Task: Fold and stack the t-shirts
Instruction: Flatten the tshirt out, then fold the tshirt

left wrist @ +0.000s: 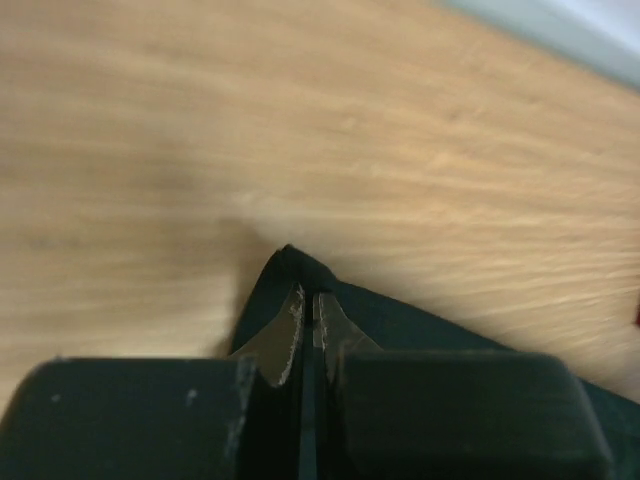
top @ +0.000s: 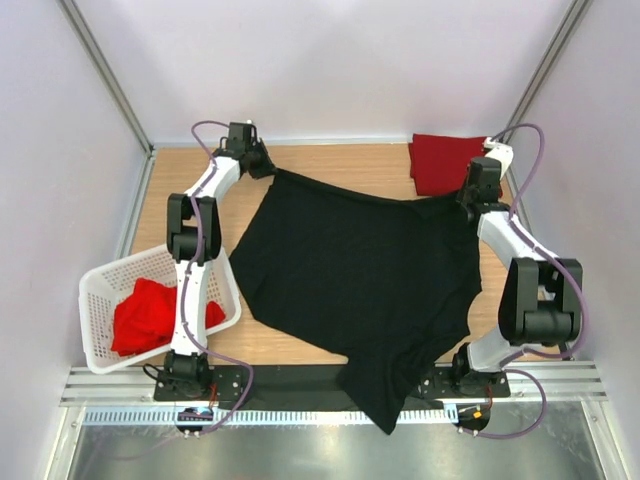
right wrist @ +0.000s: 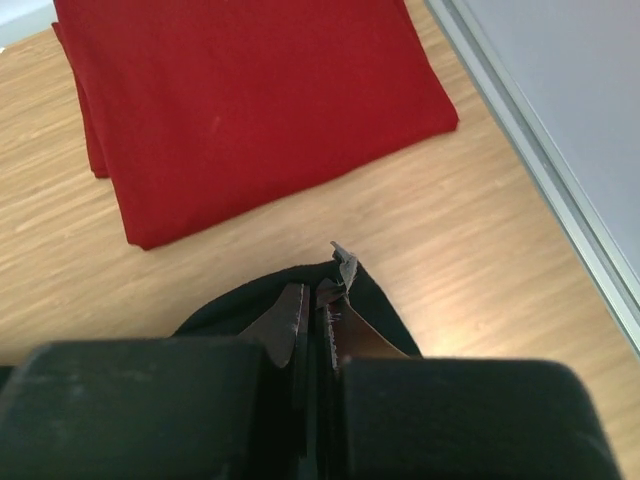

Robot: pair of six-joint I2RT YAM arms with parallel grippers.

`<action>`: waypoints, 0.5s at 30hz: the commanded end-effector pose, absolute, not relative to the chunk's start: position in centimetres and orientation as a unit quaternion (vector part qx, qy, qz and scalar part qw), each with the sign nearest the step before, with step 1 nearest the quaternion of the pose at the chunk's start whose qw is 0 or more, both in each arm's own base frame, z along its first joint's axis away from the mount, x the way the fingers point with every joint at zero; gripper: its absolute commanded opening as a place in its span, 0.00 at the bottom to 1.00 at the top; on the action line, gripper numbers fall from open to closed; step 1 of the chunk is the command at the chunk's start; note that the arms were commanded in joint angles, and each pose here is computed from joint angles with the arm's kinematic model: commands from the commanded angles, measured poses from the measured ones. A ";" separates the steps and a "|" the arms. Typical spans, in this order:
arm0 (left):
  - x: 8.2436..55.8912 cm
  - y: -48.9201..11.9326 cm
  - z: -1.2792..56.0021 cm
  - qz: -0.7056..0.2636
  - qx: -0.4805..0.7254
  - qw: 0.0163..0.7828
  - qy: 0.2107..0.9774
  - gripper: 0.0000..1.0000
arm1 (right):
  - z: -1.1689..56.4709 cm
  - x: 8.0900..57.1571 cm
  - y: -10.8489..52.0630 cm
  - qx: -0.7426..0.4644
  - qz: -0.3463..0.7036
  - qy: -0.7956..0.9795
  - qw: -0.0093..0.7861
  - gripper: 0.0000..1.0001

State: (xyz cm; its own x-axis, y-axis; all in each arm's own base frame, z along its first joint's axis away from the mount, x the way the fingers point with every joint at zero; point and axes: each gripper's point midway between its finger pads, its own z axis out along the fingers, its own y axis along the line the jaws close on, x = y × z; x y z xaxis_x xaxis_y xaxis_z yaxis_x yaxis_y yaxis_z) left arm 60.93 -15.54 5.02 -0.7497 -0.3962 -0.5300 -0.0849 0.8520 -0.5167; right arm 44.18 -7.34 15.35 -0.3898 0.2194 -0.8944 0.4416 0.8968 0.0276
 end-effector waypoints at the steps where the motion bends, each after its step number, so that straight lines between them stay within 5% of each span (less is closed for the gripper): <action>1: 63.6 -14.9 8.0 -0.245 -0.122 0.370 0.888 0.00 | 20.0 48.1 -7.9 0.204 -0.101 0.782 0.580 0.01; 15: 65.9 -13.4 9.6 -0.293 -0.172 0.384 0.858 0.00 | 22.2 51.7 -7.8 0.185 -0.102 0.788 0.578 0.01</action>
State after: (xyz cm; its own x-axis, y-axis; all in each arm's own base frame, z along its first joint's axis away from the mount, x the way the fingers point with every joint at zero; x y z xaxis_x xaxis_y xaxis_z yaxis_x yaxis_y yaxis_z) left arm 64.74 -13.27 6.96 -0.6824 -0.4923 -0.5403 -0.1088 0.7994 -0.5909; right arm 50.43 -7.34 19.68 -0.3096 0.2002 -0.9296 0.4127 0.9090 0.0583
